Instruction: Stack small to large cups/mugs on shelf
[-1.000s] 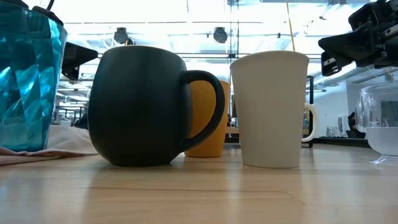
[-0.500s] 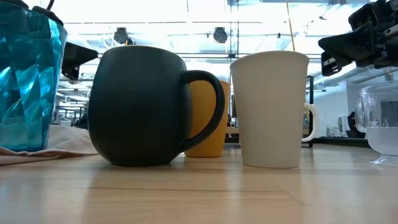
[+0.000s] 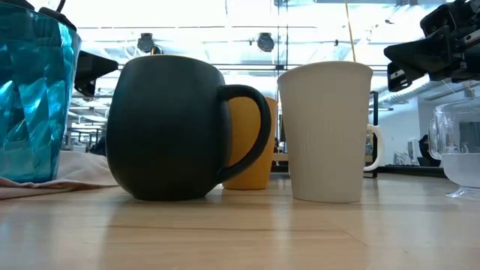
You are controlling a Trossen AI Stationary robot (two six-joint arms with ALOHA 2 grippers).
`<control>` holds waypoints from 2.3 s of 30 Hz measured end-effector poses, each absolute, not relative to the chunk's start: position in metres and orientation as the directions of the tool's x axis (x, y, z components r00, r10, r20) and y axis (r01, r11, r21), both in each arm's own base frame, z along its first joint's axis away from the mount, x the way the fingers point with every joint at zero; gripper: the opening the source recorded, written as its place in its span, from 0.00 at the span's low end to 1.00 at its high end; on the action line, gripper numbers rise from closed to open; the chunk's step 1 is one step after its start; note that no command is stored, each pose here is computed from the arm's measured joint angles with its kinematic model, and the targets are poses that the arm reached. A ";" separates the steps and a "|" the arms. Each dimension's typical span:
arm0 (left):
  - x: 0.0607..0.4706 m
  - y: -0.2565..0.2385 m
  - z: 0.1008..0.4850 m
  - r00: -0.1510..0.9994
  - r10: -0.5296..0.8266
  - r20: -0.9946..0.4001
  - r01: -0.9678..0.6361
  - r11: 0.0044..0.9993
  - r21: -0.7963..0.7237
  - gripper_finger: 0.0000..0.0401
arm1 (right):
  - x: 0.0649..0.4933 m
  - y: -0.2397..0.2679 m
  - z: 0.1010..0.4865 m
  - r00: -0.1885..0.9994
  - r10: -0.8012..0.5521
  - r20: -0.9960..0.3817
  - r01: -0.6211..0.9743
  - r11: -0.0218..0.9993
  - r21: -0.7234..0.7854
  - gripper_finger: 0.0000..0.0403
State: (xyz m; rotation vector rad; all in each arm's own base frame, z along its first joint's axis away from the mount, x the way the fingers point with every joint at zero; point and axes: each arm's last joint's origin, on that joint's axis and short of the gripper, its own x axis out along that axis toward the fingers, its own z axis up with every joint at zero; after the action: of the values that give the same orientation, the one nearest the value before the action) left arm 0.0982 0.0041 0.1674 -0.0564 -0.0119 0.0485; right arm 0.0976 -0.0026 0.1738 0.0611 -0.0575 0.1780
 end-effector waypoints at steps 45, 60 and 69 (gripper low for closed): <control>0.098 0.004 0.171 0.998 0.049 0.045 -0.044 0.992 -0.115 0.00 | 0.096 -0.003 0.185 0.970 0.173 0.173 -0.194 0.974 0.113 0.00; 0.093 0.007 0.195 0.942 0.152 0.298 -0.162 0.987 0.008 0.00 | 0.096 -0.007 0.214 0.890 0.040 0.455 -0.057 0.998 0.023 0.12; 0.087 0.009 0.228 0.864 0.191 0.465 -0.251 0.965 0.070 0.00 | 0.124 -0.012 0.238 0.927 -0.054 0.372 0.077 0.996 -0.047 0.26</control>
State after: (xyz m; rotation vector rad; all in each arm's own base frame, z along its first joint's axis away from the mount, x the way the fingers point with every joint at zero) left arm 0.0867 0.0092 0.2275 0.1299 -0.4729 0.2326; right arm 0.1242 -0.0124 0.2377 -0.0613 -0.3794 -0.0677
